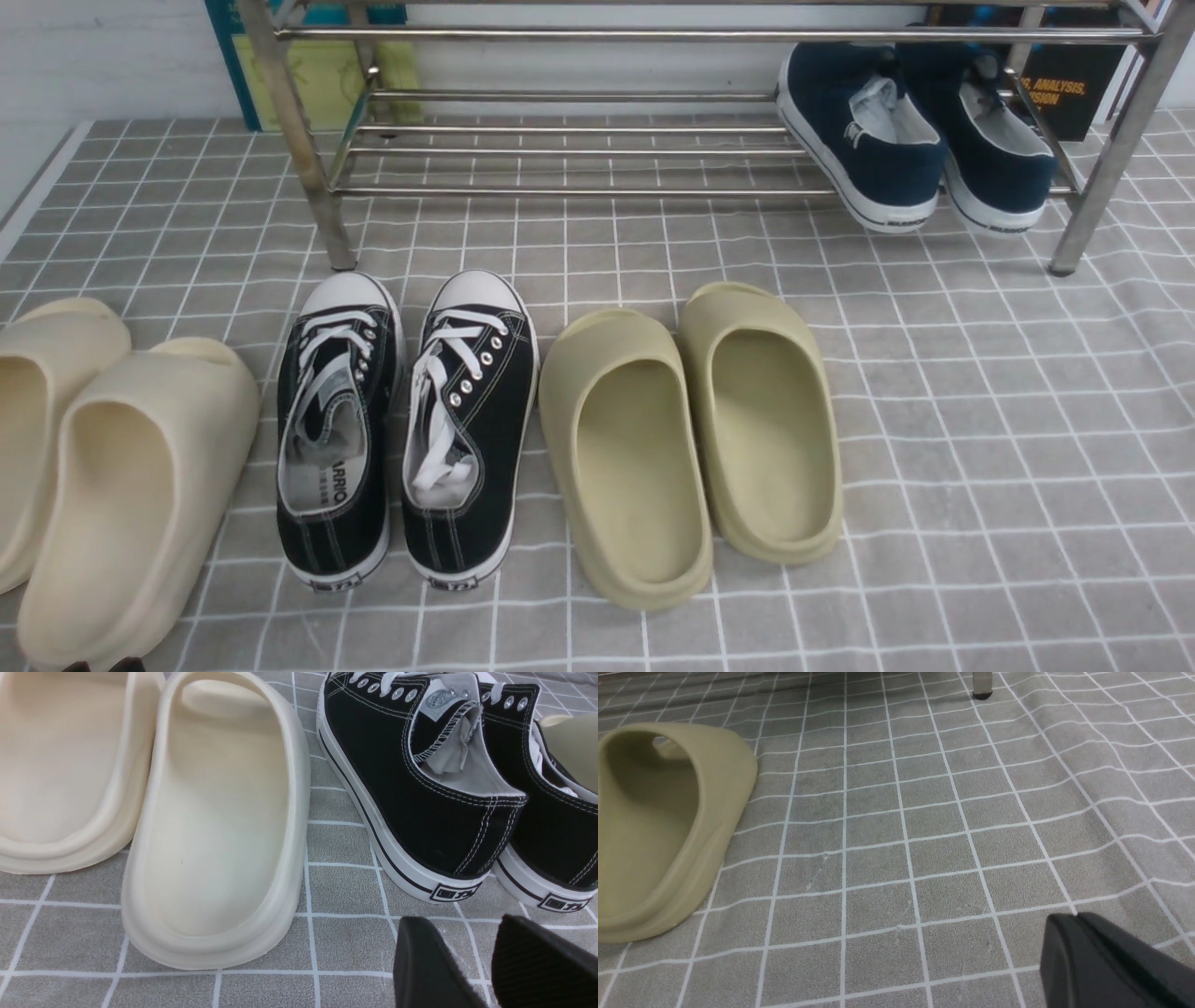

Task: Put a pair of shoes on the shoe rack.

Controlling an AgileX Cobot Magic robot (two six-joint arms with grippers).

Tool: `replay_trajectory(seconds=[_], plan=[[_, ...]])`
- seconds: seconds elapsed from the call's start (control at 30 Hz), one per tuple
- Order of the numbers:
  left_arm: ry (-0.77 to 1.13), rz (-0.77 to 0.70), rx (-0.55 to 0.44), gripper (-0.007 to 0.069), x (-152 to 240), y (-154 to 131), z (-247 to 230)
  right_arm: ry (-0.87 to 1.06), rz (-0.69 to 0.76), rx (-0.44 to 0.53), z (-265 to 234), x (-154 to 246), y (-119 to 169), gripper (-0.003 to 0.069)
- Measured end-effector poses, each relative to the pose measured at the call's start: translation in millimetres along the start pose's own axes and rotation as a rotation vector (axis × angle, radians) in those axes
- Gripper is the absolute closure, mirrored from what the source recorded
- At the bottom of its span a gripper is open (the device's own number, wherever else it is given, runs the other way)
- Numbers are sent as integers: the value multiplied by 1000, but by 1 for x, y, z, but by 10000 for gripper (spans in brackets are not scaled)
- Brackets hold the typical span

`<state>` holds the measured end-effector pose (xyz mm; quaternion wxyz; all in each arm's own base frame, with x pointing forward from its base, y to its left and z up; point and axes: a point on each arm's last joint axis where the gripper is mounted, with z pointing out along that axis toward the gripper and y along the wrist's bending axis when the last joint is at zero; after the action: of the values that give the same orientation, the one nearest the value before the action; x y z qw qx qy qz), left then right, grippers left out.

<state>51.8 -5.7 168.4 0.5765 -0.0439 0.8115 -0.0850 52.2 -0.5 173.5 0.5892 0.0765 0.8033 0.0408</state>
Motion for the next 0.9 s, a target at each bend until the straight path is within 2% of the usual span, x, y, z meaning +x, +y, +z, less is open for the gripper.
replay_trajectory(seconds=[0.9], plan=[[0,0,0,387,0,0,0,-1,0,-1,0,0,0,633]])
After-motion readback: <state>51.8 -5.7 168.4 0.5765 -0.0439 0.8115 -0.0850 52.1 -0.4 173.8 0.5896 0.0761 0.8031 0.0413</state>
